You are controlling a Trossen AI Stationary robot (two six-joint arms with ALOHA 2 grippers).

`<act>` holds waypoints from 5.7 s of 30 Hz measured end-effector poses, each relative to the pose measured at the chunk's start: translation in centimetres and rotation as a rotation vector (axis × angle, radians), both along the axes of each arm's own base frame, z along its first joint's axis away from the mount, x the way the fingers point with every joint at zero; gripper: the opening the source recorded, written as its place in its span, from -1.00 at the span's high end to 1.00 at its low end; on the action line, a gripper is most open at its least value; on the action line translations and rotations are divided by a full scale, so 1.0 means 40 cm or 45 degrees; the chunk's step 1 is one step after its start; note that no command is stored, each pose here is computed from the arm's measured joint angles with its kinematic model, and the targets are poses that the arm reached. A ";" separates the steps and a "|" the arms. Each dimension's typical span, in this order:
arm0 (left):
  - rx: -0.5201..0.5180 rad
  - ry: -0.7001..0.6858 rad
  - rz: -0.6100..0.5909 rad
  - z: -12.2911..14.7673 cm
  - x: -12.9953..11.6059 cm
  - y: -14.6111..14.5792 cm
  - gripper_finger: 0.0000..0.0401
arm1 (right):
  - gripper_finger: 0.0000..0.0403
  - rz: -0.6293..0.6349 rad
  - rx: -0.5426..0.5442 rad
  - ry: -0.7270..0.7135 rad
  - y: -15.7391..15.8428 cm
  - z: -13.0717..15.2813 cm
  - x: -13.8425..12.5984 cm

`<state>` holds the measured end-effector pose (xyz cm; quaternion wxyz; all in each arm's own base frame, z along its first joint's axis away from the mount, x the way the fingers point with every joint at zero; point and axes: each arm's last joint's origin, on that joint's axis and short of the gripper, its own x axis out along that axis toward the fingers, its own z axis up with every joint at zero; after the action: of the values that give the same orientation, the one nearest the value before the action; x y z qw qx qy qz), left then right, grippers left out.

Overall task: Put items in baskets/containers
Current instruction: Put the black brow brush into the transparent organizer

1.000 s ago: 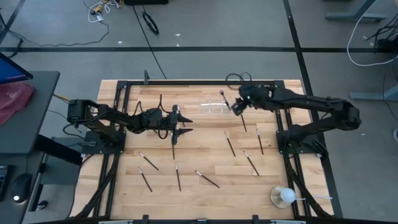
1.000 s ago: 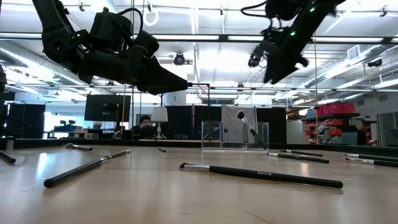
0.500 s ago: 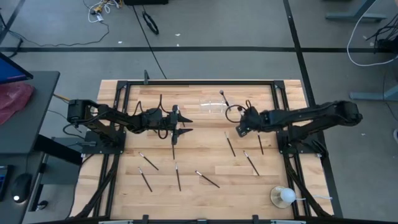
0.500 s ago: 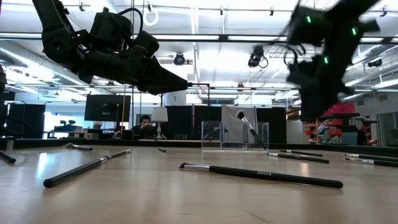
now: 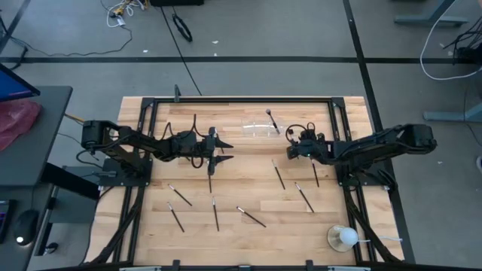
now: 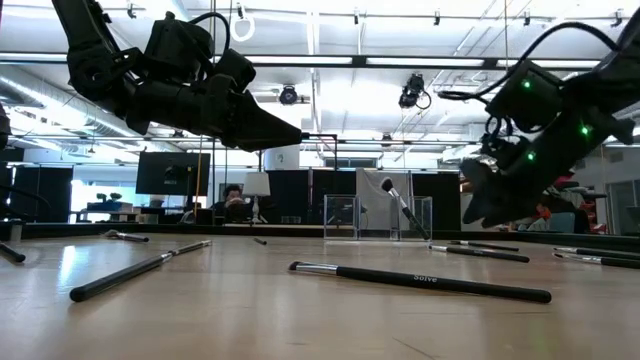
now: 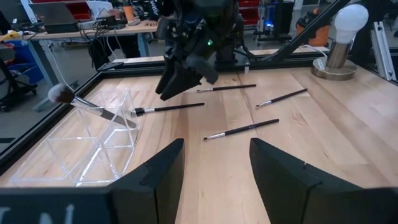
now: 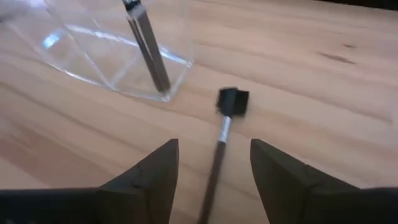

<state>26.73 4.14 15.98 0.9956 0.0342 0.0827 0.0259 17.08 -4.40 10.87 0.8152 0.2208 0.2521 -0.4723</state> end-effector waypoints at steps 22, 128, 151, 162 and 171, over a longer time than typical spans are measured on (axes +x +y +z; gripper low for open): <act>0.002 -0.021 0.001 0.004 0.001 0.000 0.06 | 0.95 0.006 0.061 0.224 -0.006 -0.085 0.008; 0.267 -0.247 -0.177 0.233 0.209 -0.362 0.92 | 0.49 1.453 0.175 -0.311 0.357 0.163 0.187; -0.057 -0.100 0.681 0.154 0.178 0.174 0.90 | 0.70 1.088 -0.096 -0.149 0.380 0.177 0.115; -0.185 -0.126 0.708 0.041 0.220 0.198 0.86 | 0.70 1.096 -0.106 -0.163 0.381 0.180 0.117; -0.338 -0.105 0.738 -0.011 0.222 0.223 0.85 | 0.69 1.100 -0.110 -0.161 0.381 0.180 0.117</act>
<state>35.59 13.06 15.55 0.9452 -0.1219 0.0511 0.2987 21.76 10.85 18.08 0.9602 0.0894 0.2509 -0.0838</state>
